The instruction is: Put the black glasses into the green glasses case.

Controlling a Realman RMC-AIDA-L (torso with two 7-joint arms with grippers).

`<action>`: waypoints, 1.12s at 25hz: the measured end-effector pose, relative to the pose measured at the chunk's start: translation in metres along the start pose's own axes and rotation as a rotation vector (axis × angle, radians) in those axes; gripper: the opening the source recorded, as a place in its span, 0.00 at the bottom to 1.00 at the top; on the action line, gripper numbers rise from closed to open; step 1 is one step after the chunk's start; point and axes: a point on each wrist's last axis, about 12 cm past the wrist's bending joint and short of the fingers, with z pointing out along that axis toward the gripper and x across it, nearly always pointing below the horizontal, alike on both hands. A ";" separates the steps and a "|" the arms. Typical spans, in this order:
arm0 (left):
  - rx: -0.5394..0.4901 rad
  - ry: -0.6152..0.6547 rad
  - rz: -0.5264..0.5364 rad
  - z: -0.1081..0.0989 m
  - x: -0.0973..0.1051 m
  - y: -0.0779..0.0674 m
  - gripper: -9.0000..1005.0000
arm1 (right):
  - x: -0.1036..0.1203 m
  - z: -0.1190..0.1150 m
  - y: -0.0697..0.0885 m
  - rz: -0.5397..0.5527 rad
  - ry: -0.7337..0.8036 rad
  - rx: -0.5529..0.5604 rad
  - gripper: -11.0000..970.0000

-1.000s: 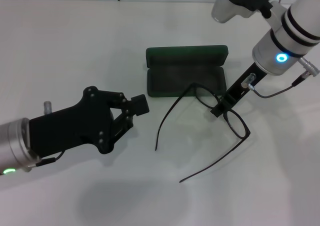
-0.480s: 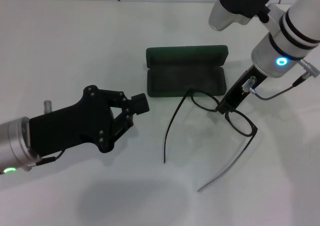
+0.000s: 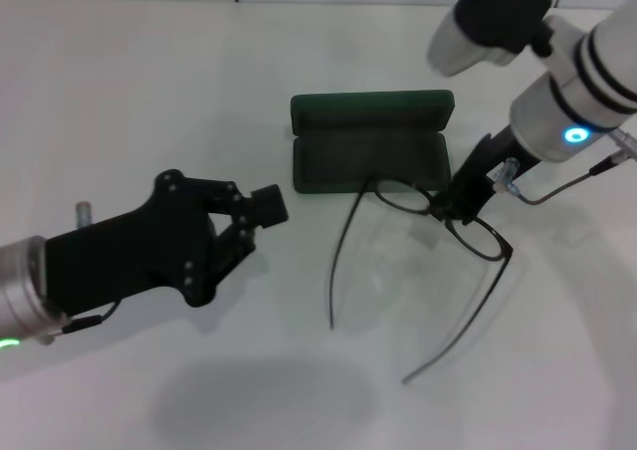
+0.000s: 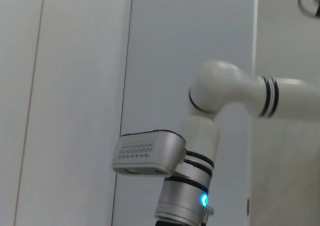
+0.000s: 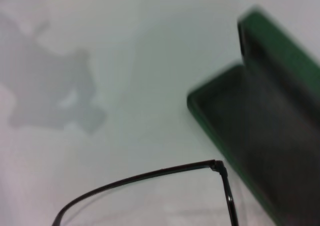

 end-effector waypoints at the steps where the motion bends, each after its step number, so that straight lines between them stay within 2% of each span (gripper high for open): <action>1: 0.000 -0.011 -0.001 -0.002 -0.001 -0.001 0.04 | 0.002 -0.004 0.000 -0.001 -0.030 -0.002 0.07; 5: -0.023 -0.078 -0.008 -0.008 -0.005 -0.002 0.04 | 0.025 -0.020 -0.001 0.016 -0.176 -0.062 0.07; 6: -0.027 -0.096 -0.006 -0.009 -0.007 -0.002 0.04 | 0.025 -0.020 -0.001 0.016 -0.176 -0.062 0.07; 7: -0.028 -0.106 -0.005 -0.009 -0.007 -0.002 0.04 | 0.040 -0.029 0.000 0.015 -0.272 -0.115 0.07; 9: -0.026 -0.129 -0.001 -0.010 -0.010 -0.002 0.04 | 0.050 -0.034 0.001 0.008 -0.332 -0.151 0.07; 14: 0.018 -0.180 0.004 0.003 -0.016 0.000 0.04 | 0.082 -0.040 0.002 0.019 -0.462 -0.209 0.07; 21: 0.136 -0.228 -0.021 0.027 -0.022 0.004 0.04 | 0.102 -0.034 0.007 -0.002 -0.633 -0.260 0.07; 28: 0.220 -0.201 -0.047 0.044 -0.020 0.004 0.04 | 0.108 -0.036 0.009 -0.046 -0.772 -0.281 0.07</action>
